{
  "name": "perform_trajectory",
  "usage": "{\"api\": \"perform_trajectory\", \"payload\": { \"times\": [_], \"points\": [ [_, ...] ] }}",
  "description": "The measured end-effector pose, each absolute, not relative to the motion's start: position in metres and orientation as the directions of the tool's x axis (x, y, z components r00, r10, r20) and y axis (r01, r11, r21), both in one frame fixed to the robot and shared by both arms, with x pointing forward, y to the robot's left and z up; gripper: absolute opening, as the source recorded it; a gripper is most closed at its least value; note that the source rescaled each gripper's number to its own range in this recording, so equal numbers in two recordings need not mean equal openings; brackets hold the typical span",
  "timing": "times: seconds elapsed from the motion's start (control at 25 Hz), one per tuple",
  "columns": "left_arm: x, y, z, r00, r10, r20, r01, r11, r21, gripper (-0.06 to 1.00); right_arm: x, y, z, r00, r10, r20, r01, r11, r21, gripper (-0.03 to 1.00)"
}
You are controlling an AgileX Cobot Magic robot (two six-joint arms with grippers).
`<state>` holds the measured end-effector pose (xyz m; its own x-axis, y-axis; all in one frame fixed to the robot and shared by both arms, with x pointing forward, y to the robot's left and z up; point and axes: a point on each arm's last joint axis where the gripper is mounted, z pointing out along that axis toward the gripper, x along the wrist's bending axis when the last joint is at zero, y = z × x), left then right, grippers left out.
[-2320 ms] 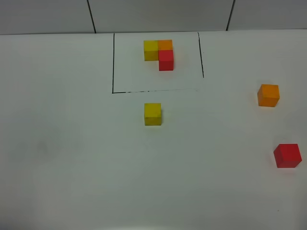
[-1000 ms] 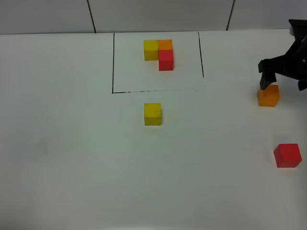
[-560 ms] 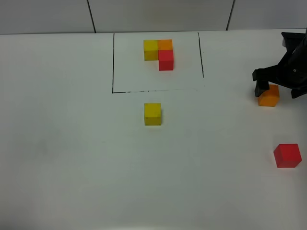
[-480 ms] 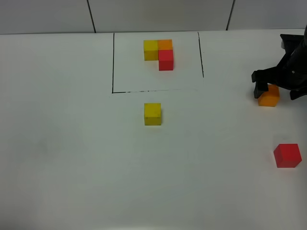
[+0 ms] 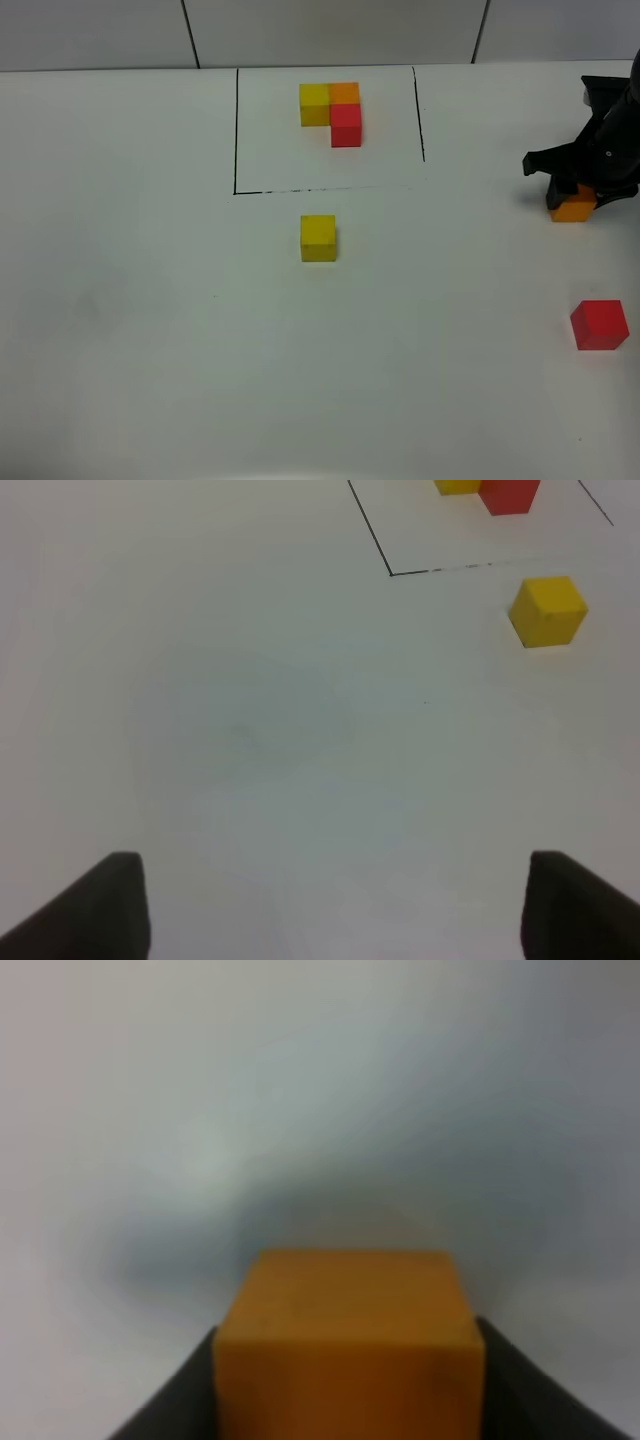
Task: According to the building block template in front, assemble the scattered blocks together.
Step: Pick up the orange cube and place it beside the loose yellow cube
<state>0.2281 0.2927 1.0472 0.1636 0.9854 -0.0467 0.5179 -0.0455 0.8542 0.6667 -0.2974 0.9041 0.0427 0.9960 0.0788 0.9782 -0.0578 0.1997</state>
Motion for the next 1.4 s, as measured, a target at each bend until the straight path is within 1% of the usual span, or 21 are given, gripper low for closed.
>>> {"api": "perform_trajectory", "payload": {
  "times": [0.04,0.12,0.24,0.28,0.36,0.48,0.56,0.64,0.76,1.0,1.4],
  "points": [
    [0.228,0.293,1.047,0.164,0.985,-0.047,0.518,-0.046,0.854,0.73,0.666,-0.295,0.905,0.009,0.998,0.069,0.980,-0.022,0.196,0.03],
    [0.228,0.293,1.047,0.164,0.985,-0.047,0.518,-0.046,0.854,0.73,0.664,-0.285,0.910,-0.102,0.994,0.043,0.977,0.092,0.193,0.03],
    [0.228,0.293,1.047,0.164,0.985,-0.047,0.518,-0.046,0.854,0.73,0.657,-0.256,0.918,-0.392,0.920,-0.012,0.906,0.388,0.169,0.03],
    [0.228,0.293,1.047,0.164,0.985,-0.047,0.518,-0.046,0.854,0.73,0.653,-0.244,0.919,-0.506,0.862,-0.022,0.852,0.503,0.143,0.03],
    [0.228,0.293,1.047,0.164,0.985,-0.047,0.518,-0.046,0.854,0.73,0.645,-0.223,0.918,-0.688,0.725,-0.018,0.721,0.686,0.095,0.03],
    [0.228,0.293,1.047,0.164,0.985,-0.047,0.518,-0.046,0.854,0.73,0.634,-0.192,0.918,-0.863,0.506,-0.007,0.505,0.861,0.058,0.03],
    [0.228,0.293,1.047,0.164,0.985,-0.047,0.518,-0.046,0.854,0.73,0.628,-0.172,0.918,-0.928,0.372,-0.015,0.371,0.927,0.052,0.03],
    [0.228,0.293,1.047,0.164,0.985,-0.047,0.518,-0.046,0.854,0.73,0.623,-0.155,0.919,-0.963,0.268,-0.037,0.265,0.963,0.052,0.03],
    [0.228,0.293,1.047,0.164,0.985,-0.047,0.518,-0.046,0.854,0.73,0.623,-0.132,0.921,-0.981,0.178,-0.074,0.174,0.983,0.057,0.03],
    [0.228,0.293,1.047,0.164,0.985,-0.047,0.518,-0.046,0.854,0.73,0.638,-0.106,0.918,-0.994,0.083,-0.065,0.079,0.995,0.064,0.03],
    [0.228,0.293,1.047,0.164,0.985,-0.047,0.518,-0.046,0.854,0.73,0.646,-0.070,0.905,-0.999,0.001,-0.034,-0.003,0.994,0.108,0.03]
  ]
}}
